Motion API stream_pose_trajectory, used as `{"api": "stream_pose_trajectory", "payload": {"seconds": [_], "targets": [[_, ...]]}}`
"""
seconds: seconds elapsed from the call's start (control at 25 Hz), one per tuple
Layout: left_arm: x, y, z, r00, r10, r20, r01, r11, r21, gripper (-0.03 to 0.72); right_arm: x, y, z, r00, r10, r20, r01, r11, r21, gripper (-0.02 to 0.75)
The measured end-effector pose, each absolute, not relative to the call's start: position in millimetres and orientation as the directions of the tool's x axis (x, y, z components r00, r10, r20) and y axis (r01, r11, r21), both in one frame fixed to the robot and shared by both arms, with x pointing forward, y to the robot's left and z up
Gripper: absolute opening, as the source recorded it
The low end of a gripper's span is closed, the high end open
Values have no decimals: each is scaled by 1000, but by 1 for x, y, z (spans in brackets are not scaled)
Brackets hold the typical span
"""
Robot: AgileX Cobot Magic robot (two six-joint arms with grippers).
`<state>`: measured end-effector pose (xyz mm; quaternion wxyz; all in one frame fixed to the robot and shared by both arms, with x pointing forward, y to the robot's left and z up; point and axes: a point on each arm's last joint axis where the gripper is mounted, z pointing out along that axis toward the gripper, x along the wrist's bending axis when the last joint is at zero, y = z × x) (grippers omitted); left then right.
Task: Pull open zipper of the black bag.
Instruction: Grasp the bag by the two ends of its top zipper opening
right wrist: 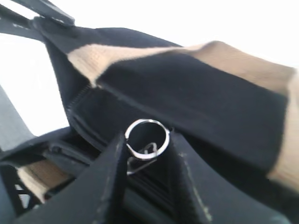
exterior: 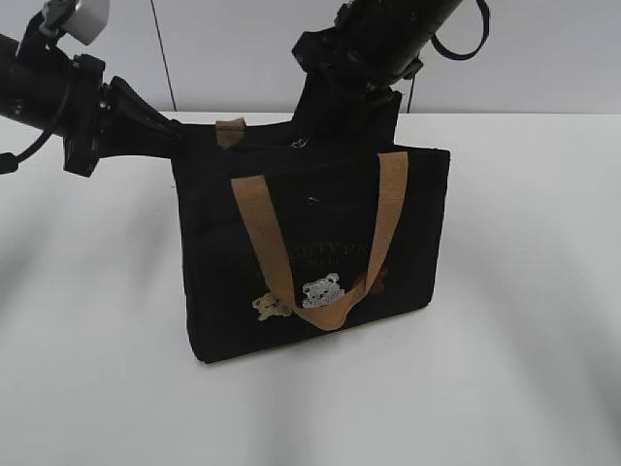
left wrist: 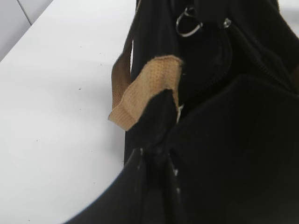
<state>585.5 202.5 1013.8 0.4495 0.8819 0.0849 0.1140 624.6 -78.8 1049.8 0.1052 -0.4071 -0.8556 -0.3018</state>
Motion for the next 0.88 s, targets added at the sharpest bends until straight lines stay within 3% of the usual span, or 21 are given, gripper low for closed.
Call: {"api": "stream_pose_trajectory", "payload": {"seconds": [0.84, 0.88], "targets": [[585, 203, 1013, 961, 244, 126, 44, -588, 808, 53, 652, -166, 1065, -524, 801, 290, 820, 382, 426, 187], [585, 203, 1013, 962, 244, 126, 43, -589, 807, 53, 652, -167, 1065, -525, 803, 282, 819, 386, 425, 135]]}}
